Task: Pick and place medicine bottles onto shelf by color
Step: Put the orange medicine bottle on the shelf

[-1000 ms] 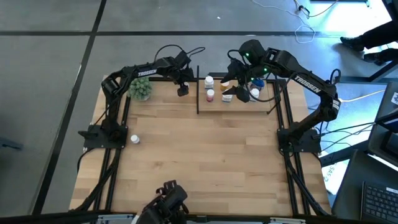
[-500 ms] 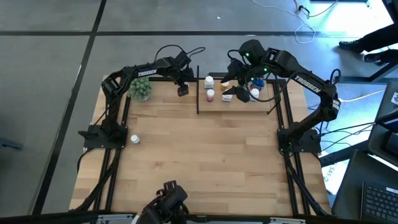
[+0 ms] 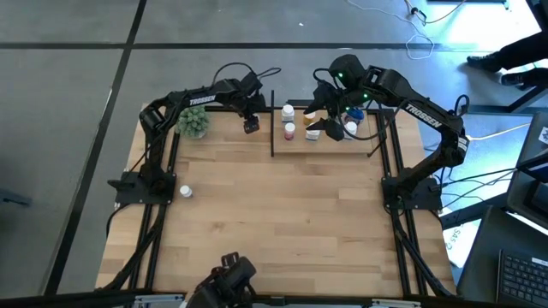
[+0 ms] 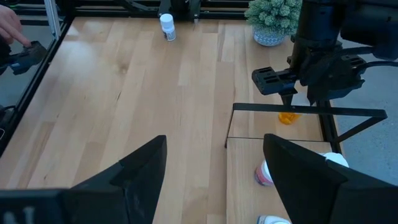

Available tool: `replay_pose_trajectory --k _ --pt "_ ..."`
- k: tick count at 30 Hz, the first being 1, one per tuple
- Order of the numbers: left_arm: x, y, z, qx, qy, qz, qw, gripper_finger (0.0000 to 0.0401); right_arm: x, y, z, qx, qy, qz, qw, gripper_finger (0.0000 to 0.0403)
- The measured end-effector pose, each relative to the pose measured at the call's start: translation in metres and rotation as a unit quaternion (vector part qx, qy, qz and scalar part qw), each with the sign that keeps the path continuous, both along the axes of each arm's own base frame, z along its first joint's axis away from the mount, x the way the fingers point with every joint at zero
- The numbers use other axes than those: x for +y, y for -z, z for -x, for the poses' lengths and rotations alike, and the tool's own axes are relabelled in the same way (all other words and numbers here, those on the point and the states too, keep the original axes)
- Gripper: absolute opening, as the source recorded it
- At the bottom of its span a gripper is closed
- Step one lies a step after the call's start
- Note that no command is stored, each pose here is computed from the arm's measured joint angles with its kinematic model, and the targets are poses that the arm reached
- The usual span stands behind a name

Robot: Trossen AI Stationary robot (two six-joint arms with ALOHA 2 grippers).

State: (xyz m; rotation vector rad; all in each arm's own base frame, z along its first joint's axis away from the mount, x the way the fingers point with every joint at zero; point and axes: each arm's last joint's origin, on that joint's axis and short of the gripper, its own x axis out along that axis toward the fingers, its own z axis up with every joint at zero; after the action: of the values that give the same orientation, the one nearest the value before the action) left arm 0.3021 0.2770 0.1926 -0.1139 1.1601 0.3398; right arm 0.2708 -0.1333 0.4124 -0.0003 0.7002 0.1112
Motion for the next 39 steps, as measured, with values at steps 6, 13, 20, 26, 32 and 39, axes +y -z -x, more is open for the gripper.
replay_pose_trajectory --k 6,13,20,26,32,39 --pt "-0.003 -0.004 0.002 0.003 -0.014 0.009 1.000 0.0209 0.000 0.000 0.000 0.000 0.000 0.000 1.000 0.0269" --pt "-0.006 -0.003 0.004 0.018 -0.026 0.020 0.999 0.0209 0.000 0.000 0.000 0.000 0.000 0.000 1.000 0.0269" --pt "-0.014 -0.005 0.004 0.042 -0.033 0.027 0.998 0.0209 0.000 0.000 0.000 0.000 0.000 0.000 1.000 0.0269" --pt "-0.028 -0.022 0.004 0.038 -0.029 0.023 0.999 0.0208 0.000 0.000 0.000 0.000 0.000 0.000 1.000 0.0269" --pt "-0.045 -0.048 0.008 0.031 -0.037 0.013 0.999 0.0208 0.000 0.000 0.000 0.003 0.000 -0.002 1.000 0.0269" --pt "-0.074 -0.078 0.011 0.013 -0.031 0.006 0.999 0.0208 0.001 0.002 0.002 0.013 0.000 -0.007 1.000 0.0269"
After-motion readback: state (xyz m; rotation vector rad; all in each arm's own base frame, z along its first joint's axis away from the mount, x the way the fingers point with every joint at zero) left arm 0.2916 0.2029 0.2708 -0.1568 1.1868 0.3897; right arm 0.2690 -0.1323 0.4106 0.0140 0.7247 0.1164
